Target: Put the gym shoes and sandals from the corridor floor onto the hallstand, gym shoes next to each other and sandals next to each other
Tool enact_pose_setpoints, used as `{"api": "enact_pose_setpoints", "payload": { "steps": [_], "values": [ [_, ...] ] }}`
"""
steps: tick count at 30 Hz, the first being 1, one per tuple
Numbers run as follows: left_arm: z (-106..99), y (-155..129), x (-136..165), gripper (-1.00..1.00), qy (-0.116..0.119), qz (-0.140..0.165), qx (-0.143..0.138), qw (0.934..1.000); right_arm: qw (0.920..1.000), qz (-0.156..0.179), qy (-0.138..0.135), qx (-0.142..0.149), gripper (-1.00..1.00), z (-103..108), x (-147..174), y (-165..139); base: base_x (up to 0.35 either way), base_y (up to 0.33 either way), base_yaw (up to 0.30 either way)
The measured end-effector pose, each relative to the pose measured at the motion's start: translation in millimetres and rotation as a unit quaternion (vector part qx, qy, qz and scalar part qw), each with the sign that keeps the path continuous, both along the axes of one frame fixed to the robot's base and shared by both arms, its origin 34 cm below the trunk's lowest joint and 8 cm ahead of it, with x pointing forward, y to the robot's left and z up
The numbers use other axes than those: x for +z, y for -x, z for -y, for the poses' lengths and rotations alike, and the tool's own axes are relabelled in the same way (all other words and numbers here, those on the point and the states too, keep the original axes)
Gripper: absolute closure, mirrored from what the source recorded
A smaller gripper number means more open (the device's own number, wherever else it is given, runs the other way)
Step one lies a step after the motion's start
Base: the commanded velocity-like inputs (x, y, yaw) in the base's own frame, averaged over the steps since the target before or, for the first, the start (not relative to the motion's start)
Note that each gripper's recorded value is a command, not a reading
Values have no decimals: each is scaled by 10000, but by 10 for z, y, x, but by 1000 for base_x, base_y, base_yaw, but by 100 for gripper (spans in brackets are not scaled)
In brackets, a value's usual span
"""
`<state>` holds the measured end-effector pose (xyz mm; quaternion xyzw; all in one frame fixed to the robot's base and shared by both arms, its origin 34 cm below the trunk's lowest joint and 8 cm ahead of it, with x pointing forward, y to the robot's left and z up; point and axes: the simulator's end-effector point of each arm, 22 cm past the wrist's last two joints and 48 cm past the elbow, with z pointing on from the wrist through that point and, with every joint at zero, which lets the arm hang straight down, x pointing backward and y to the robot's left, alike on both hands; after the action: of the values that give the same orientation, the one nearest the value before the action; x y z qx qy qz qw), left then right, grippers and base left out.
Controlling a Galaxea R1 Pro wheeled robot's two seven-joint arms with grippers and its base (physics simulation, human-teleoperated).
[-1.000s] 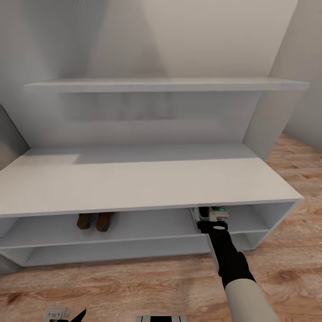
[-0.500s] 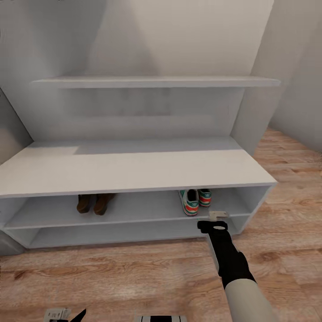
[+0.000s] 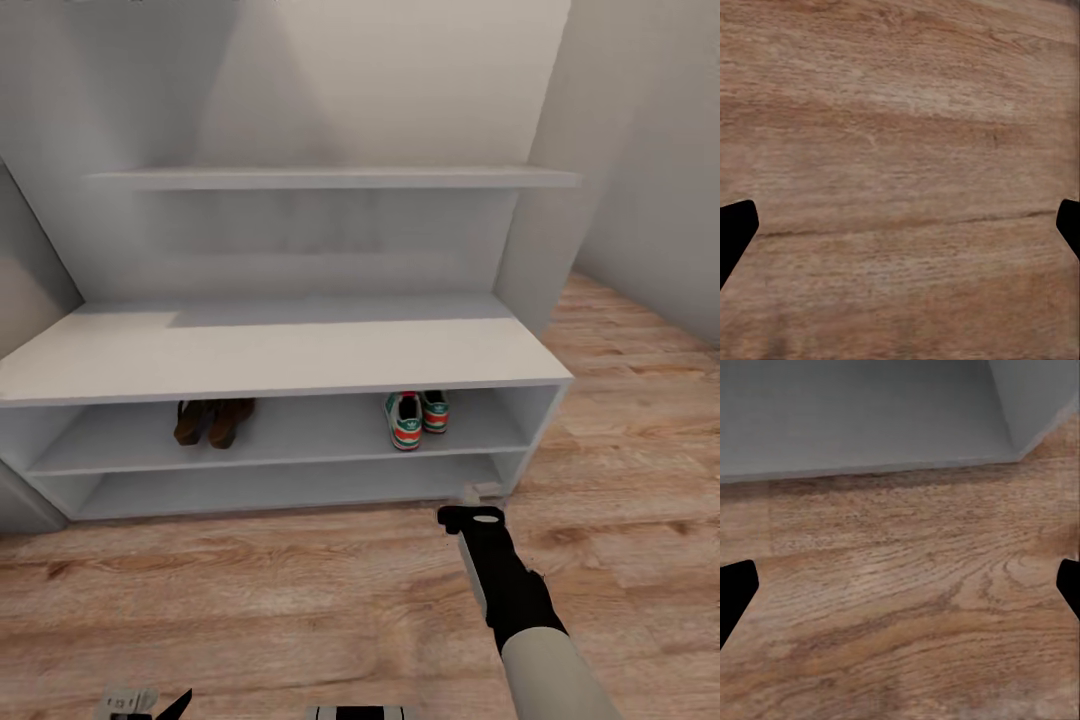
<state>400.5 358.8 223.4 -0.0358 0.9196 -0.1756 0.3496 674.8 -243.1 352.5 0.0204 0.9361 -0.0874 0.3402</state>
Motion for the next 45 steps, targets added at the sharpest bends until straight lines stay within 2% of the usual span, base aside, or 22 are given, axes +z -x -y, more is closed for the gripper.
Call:
{"api": "enact_pose_setpoints", "payload": {
  "steps": [3, 6, 9, 10, 13, 17, 18, 22, 23, 27, 30, 39, 41, 42, 45],
  "values": [
    [-2, -3, -1, -100, -7, 1, 10, 10000, 9997, -218, -37, 86, -100, -81, -235, 144, -314, -10, 0],
    [-5, -5, -1, -100, -11, 2, 18, 10000, 9994, -285, -75, 177, -100, -162, -413, 245, -315, -5, 0],
    [-7, -7, -1, -100, -12, 3, 23, 10000, 9993, -228, -132, 275, -100, -255, -564, 321, -313, -2, 0],
    [-9, -9, -1, -100, -12, 5, 31, 10000, 9989, -90, -227, 395, -100, -384, -741, 430, -295, -1, 0],
    [-12, -11, 1, -100, -11, 9, 41, 10000, 9980, -68, -343, 528, -100, -524, -975, 649, -198, 0, 0],
    [-20, -10, 4, -100, -17, 13, 45, 10000, 9974, -144, -316, 626, -100, -434, -1237, 949, -68, 0, 0],
    [-34, -6, 5, -100, -28, 11, 45, 10000, 9975, -116, -284, 639, -100, -307, -1355, 1111, -21, 0, 0],
    [-56, -4, 8, -100, -43, 9, 46, 10000, 9977, -46, -215, 646, -100, -144, -1413, 1210, -12, 0, 0],
    [-66, -3, 10, -100, -49, 8, 48, 10000, 9980, -2, -146, 614, -100, 2, -1429, 1244, -4, 0, 0],
    [-73, -3, 11, -100, -53, 7, 48, 10000, 9985, -2, 20, 550, -100, 300, -1457, 1316, -2, 0, 0],
    [-74, -2, 11, -100, -55, 6, 47, 10000, 9986, -31, 95, 517, -100, 428, -1481, 1382, 0, 0, 0],
    [-78, -6, 14, -100, -58, 15, 50, 10000, 9986, -109, 155, 496, -100, 542, -1571, 1623, 0, 0, 0],
    [-78, -19, 29, -100, -58, 37, 51, 10000, 9986, 16, 155, 509, -100, 539, -1535, 1609, 0, 0, 0],
    [-78, -30, 42, -100, -57, 56, 52, 10000, 9983, 190, 153, 521, -100, 533, -1483, 1583, 0, 0, 0],
    [-80, -56, 81, -100, -59, 107, 56, 9999, 9979, 345, 154, 525, -100, 531, -1417, 1575, 0, 0, 0]
  ]
}}
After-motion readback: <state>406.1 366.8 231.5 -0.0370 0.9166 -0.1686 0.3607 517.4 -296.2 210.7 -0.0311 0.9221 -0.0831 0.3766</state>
